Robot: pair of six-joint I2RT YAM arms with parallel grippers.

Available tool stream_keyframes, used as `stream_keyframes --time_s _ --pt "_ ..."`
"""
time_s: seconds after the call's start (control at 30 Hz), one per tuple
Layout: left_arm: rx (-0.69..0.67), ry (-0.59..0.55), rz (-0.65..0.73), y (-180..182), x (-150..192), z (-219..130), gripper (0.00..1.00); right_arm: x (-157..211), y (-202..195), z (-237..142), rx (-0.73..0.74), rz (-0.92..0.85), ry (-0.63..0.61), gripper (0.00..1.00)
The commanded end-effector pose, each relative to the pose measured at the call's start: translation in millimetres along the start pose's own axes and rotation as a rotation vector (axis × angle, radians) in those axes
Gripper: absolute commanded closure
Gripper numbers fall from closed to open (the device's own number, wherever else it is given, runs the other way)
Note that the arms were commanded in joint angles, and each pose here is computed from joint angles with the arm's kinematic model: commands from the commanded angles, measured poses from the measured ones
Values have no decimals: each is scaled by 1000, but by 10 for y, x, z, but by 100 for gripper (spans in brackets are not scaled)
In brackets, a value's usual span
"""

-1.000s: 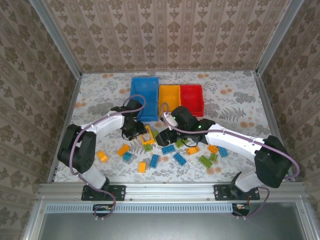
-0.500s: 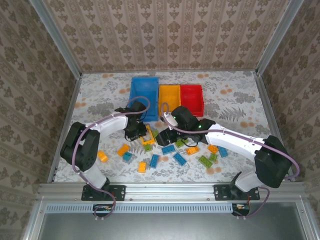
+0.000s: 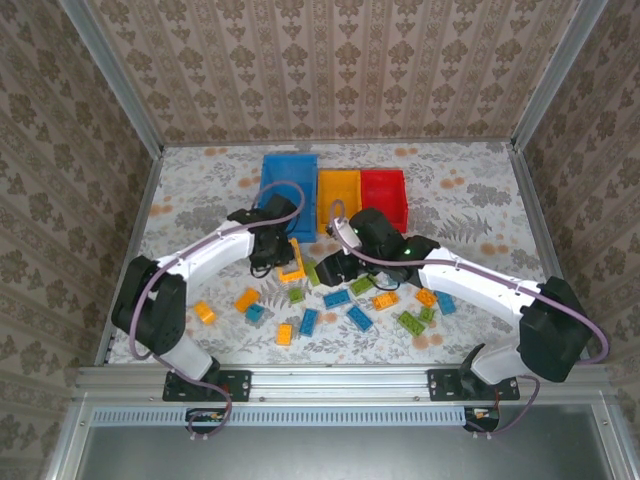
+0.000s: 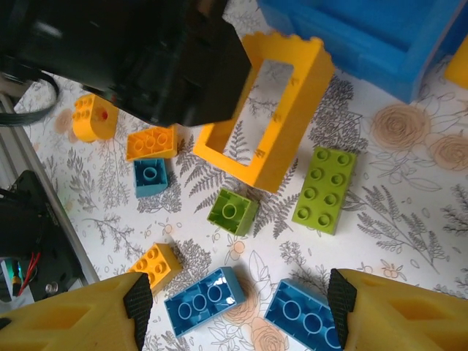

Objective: Sort the legos into containers by color

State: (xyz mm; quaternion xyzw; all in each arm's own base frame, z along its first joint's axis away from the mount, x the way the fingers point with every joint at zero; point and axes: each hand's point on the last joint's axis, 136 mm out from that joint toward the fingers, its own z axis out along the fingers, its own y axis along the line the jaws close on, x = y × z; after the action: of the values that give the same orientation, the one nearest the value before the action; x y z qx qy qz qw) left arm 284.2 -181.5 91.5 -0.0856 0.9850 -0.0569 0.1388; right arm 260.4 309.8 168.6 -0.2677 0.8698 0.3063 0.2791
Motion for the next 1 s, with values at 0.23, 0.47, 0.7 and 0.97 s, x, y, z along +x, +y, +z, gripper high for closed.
stream_keyframes --time_s 0.23,0.47,0.7,0.97 --pt "-30 -164 162 -158 -697 -603 86 -588 -69 -356 105 -11 -245 31" --pt "-27 -172 255 -305 -1371 -385 85 -1026 -123 -443 186 -27 -364 27" --pt "-11 -150 280 -372 -1898 78 85 -1214 -195 -289 231 -36 -359 27" --pt "73 -126 272 -606 -2126 533 85 -1290 -252 -215 261 -43 -368 26"
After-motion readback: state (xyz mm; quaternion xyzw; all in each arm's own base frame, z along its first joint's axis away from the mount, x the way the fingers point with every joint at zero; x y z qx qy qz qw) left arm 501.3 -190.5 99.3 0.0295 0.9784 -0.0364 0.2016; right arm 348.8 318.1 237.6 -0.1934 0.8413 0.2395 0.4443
